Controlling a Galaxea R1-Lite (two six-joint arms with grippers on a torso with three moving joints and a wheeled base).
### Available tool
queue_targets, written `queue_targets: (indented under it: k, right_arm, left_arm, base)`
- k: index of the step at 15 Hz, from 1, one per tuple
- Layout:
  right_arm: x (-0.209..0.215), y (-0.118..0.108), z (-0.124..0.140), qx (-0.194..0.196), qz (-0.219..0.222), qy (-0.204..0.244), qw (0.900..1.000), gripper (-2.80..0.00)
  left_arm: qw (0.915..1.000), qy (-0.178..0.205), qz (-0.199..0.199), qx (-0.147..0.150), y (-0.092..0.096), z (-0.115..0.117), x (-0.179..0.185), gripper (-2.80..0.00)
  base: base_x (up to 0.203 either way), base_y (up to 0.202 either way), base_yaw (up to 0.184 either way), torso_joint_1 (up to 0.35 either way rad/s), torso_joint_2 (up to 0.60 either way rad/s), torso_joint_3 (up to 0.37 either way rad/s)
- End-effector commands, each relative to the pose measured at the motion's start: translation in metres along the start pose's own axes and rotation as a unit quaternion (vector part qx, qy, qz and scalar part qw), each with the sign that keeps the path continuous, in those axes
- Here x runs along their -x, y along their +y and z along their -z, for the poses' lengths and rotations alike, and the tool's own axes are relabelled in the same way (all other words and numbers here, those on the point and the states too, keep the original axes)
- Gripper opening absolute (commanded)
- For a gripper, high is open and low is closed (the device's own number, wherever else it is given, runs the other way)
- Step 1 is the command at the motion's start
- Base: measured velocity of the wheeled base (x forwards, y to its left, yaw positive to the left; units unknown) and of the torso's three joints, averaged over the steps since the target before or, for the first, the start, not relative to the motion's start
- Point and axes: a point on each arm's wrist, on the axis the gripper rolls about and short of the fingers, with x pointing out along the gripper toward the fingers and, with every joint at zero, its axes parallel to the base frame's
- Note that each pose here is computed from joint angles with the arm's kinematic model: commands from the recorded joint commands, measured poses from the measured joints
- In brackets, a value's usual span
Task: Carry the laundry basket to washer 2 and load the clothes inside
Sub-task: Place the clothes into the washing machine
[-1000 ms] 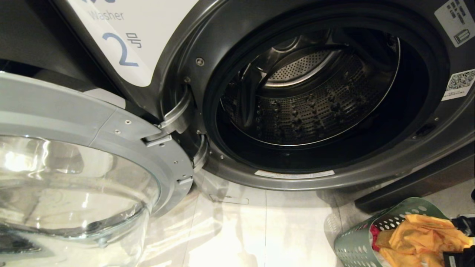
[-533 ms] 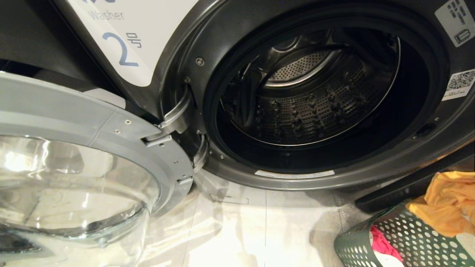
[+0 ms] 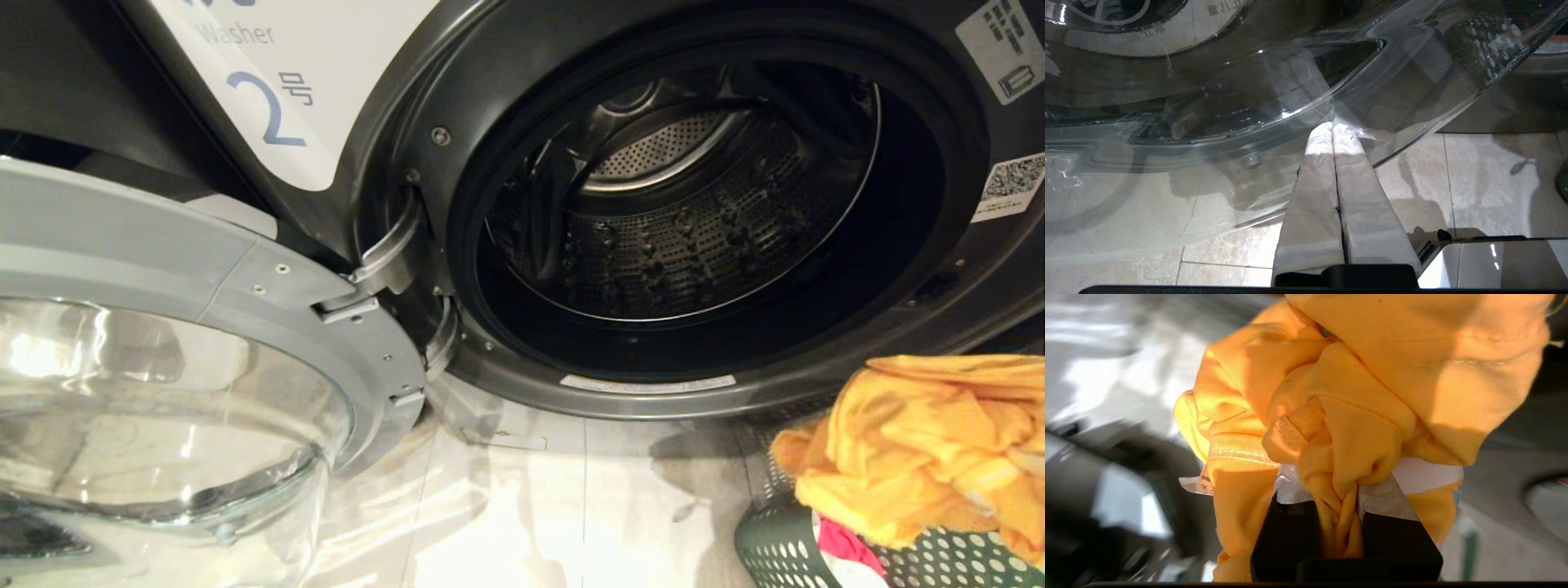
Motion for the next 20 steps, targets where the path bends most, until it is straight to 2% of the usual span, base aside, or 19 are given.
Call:
queue_targets:
  k: [1,4,6,7,9,12,15,17,20]
  right_arm:
    - [0.019,0.021,-0.001,0.033,-0.07,-0.027,0.997,-2.8]
    - [0.021,0.04,0.006,0.079,-0.169,-0.03,0.982,-2.8]
    - [0.006,0.05,0.001,0.114,-0.203,-0.03,0.972,-2.8]
    - [-0.01,0.056,-0.005,0.126,-0.202,-0.039,0.97,-2.8]
    - [-0.046,0.07,-0.022,0.134,-0.182,-0.077,0.971,-2.8]
    - [-0.101,0.094,-0.045,0.11,-0.138,-0.111,0.978,-2.8]
    - [-0.15,0.11,-0.073,0.067,-0.056,-0.141,0.986,-2.8]
    - [-0.177,0.117,-0.1,0.029,0.005,-0.165,0.986,-2.8]
    - [-0.211,0.122,-0.136,-0.01,0.06,-0.206,0.977,-2.8]
  left_arm:
    - [1.0,0.0,0.0,0.0,0.0,0.0,0.0,-2.8]
    - [1.0,0.0,0.0,0.0,0.0,0.0,0.0,-2.8]
    - [1.0,0.0,0.0,0.0,0.0,0.0,0.0,-2.8]
    - [1.0,0.0,0.0,0.0,0.0,0.0,0.0,-2.8]
    - [1.0,0.0,0.0,0.0,0.0,0.0,0.0,-2.8]
    - [1.0,0.0,0.0,0.0,0.0,0.0,0.0,-2.8]
    - [1.0,0.0,0.0,0.0,0.0,0.0,0.0,-2.8]
    - [1.0,0.0,0.0,0.0,0.0,0.0,0.0,-2.8]
    - [1.0,0.0,0.0,0.0,0.0,0.0,0.0,-2.8]
  base:
    - [0.0,0.0,0.0,0.0,0.0,0.0]
    - [0.0,0.0,0.0,0.0,0.0,0.0]
    - [0.0,0.0,0.0,0.0,0.0,0.0]
    - [0.0,0.0,0.0,0.0,0.0,0.0]
    - [0.0,0.0,0.0,0.0,0.0,0.0]
    - [0.0,0.0,0.0,0.0,0.0,0.0]
    - [0.0,0.0,0.0,0.0,0.0,0.0]
    - [0.0,0.0,0.0,0.0,0.0,0.0]
    - [0.0,0.0,0.0,0.0,0.0,0.0]
